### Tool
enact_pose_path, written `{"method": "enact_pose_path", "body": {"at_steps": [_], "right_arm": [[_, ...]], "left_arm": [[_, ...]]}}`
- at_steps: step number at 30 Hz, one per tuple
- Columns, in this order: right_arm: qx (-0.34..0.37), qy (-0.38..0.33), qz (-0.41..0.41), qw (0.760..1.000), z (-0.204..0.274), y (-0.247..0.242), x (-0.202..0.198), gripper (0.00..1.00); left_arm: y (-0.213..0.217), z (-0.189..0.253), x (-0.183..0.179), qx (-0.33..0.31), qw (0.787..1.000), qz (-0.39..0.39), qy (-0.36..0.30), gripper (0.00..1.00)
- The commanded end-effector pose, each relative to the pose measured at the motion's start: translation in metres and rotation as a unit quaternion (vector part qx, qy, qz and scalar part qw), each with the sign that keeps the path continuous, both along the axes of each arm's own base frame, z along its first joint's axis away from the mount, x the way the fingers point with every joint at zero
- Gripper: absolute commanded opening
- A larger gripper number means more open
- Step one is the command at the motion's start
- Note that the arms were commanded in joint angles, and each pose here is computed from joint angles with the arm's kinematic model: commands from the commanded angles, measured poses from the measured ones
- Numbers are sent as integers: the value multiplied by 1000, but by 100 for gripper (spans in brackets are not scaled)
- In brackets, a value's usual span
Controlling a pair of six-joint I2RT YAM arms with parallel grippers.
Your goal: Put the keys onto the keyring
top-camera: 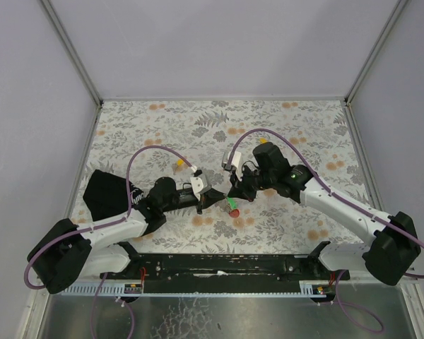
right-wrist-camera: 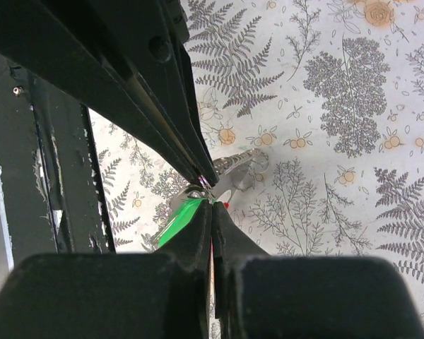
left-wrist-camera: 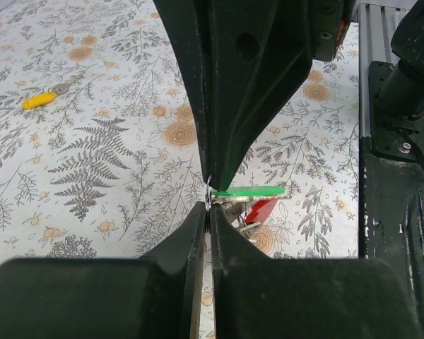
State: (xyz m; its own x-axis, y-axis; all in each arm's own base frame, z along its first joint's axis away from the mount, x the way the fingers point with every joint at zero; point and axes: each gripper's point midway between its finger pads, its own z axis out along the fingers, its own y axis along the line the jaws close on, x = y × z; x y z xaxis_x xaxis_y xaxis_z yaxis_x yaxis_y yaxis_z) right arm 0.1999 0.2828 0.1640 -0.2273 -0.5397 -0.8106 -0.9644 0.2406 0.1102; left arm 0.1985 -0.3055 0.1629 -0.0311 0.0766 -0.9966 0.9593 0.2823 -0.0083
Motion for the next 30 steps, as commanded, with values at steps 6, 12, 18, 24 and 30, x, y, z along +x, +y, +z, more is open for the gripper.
{"method": "enact_pose_path", "body": {"at_steps": [6, 12, 18, 24, 30], "right_arm": [[-53, 31, -54, 997, -21, -31, 5, 0], [-57, 50, -42, 996, -24, -29, 1, 0], [-72, 76, -29, 994, -28, -28, -3, 0], [-76, 101, -28, 992, -29, -25, -6, 0], [-73, 118, -14, 990, -26, -18, -6, 0]], "left_arm": [[2, 10, -3, -14, 1000, 2, -28, 0], [2, 12, -6, -21, 999, -4, -34, 0], [1, 16, -11, -32, 998, -12, -48, 0], [1, 22, -17, -46, 996, -21, -71, 0], [-1, 21, -22, -48, 995, -31, -77, 0]]}}
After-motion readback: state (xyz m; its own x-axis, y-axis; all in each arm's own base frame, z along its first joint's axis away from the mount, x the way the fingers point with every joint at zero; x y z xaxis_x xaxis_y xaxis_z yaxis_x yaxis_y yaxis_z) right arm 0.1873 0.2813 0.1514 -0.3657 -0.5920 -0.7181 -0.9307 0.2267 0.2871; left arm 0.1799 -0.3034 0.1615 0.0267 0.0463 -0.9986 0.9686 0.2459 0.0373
